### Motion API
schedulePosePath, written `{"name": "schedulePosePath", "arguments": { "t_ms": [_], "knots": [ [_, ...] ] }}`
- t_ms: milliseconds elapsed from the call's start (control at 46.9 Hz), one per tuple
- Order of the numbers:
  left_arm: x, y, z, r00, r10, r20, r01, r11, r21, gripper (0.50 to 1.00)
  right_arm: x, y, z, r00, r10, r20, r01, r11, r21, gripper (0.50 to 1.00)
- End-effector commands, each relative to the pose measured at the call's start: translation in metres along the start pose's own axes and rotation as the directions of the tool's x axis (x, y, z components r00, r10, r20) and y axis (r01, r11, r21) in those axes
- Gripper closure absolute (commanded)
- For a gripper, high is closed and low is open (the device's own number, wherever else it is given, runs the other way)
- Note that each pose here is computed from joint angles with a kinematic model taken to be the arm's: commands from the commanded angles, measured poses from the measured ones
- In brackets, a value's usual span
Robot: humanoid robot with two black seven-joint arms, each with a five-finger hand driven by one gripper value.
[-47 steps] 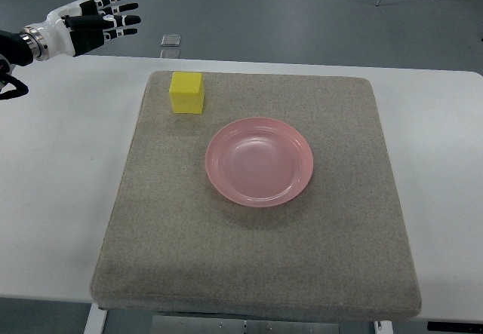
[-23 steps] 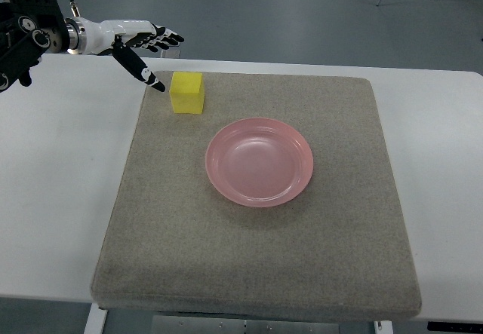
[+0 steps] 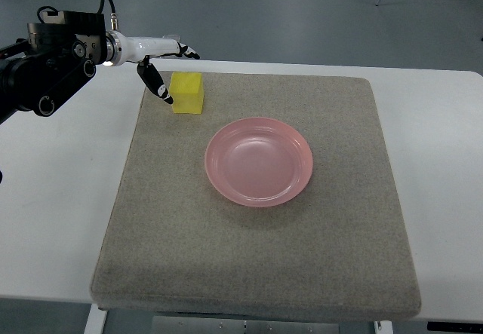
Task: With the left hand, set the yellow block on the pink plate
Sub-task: 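Lower the left hand onto the yellow cube and close fingers around it, then lift the yellow cube up with the left hand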
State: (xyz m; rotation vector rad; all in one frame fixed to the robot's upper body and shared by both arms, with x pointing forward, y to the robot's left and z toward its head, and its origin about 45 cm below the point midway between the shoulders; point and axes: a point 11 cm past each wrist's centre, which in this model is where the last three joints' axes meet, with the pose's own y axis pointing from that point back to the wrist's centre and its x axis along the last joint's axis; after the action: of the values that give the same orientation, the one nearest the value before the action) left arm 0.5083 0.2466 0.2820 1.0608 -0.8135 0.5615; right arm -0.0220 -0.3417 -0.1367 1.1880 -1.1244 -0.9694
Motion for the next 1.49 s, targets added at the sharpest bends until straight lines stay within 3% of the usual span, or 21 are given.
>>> {"name": "schedulePosePath", "arguments": {
  "t_ms": [0, 576, 619, 683, 768, 918, 1110, 1302, 1473],
  "knots": [
    [-0.002, -0.002, 0.002, 1.000, -0.003, 0.005, 0.003, 1.000, -0.002, 0.506, 0.000, 0.000, 0.000, 1.000, -0.001, 0.000, 0.001, 1.000, 0.000, 0.576],
    [-0.024, -0.020, 0.006, 0.997, 0.026, 0.079, -0.028, 0.999, 0.026, 0.534, 0.000, 0.000, 0.000, 1.000, -0.001, 0.000, 0.001, 1.000, 0.000, 0.576],
    [-0.024, -0.021, 0.006, 0.997, 0.025, 0.079, -0.028, 0.999, 0.029, 0.580, 0.000, 0.000, 0.000, 1.000, 0.001, 0.000, -0.001, 1.000, 0.000, 0.576],
    [-0.025, -0.021, 0.005, 0.996, 0.022, 0.081, -0.025, 0.999, 0.037, 0.707, 0.000, 0.000, 0.000, 1.000, -0.001, 0.000, 0.001, 1.000, 0.000, 0.576],
    [-0.026, -0.021, 0.002, 0.995, 0.017, 0.095, -0.022, 0.998, 0.053, 0.838, 0.000, 0.000, 0.000, 1.000, 0.001, 0.000, -0.001, 1.000, 0.000, 0.576],
    [-0.021, -0.019, 0.003, 0.994, 0.024, 0.109, -0.030, 0.998, 0.056, 0.977, 0.000, 0.000, 0.000, 1.000, 0.001, 0.000, -0.001, 1.000, 0.000, 0.576],
    [0.000, -0.011, 0.003, 0.991, 0.080, 0.111, -0.086, 0.995, 0.048, 1.000, 0.000, 0.000, 0.000, 1.000, -0.001, 0.000, 0.001, 1.000, 0.000, 0.576],
    [0.038, 0.031, 0.012, 0.978, 0.122, 0.171, -0.117, 0.992, -0.036, 1.000, 0.000, 0.000, 0.000, 1.000, -0.001, 0.000, 0.001, 1.000, 0.000, 0.576],
    [0.034, 0.041, 0.022, 0.978, 0.083, 0.191, -0.068, 0.994, -0.082, 1.000, 0.000, 0.000, 0.000, 1.000, -0.001, 0.000, 0.001, 1.000, 0.000, 0.576]
  ]
}}
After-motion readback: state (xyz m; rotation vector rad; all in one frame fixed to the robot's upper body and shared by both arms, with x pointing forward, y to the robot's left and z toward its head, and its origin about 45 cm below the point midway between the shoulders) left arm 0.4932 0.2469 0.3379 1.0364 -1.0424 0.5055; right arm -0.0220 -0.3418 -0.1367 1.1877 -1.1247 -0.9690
